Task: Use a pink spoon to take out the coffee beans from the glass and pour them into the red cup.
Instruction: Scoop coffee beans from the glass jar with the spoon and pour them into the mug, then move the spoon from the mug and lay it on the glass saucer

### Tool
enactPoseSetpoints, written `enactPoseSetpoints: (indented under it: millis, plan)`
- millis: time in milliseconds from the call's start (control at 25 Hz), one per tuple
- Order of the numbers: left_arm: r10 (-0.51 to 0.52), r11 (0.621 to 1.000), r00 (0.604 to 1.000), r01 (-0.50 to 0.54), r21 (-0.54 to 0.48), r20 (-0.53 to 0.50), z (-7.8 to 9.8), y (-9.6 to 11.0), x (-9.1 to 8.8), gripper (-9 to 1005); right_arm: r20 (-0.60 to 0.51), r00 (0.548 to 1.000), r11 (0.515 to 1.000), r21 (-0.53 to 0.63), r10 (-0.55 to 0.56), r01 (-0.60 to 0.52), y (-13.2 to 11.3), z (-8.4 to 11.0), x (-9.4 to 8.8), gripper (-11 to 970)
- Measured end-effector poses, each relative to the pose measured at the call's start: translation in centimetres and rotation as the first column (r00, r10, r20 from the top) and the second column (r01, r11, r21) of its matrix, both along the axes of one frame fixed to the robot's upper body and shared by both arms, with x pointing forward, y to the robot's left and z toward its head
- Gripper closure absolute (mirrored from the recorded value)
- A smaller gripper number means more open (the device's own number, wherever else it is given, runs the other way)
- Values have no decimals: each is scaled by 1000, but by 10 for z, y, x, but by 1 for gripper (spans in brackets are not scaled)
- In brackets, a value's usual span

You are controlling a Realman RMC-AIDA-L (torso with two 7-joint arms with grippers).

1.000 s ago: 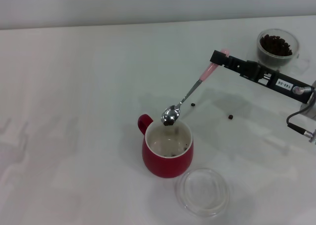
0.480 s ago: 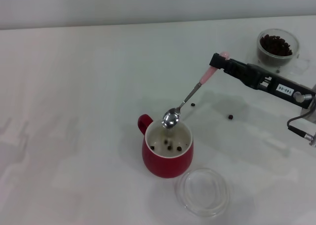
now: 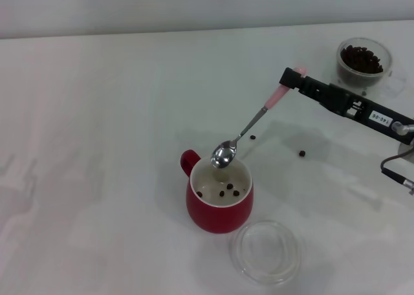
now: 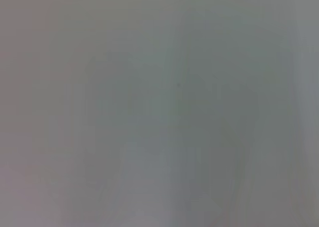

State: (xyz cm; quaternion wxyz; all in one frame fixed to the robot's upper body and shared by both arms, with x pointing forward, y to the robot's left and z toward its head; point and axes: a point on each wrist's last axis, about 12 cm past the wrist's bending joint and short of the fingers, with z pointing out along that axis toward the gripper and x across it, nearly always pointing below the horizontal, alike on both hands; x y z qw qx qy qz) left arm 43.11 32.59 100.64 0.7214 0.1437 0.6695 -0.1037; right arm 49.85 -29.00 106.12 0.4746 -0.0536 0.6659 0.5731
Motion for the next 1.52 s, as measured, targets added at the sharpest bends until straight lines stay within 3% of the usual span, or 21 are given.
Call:
enactPoseSetpoints:
  millis: [160,600,1320,1520]
  plan:
    - [0,1000,1000,0,0,0,0,0,0,600,-16,1000,1000,30,0,0,-5,0,-7,753]
    - [7,1000,1000,-7,11,2,1,4,0,600,-37,990,990,5,-139,139,-48,-7,-41,749]
    - [13,1000,1000,-14,17,10,2,5,3,600,-152,971,983,-62,-182,175,-69,-29,-87,741]
    - [13,1000,1000,-13,17,10,2,5,3,599,-205,966,986,-75,-158,146,-63,-38,-98,739]
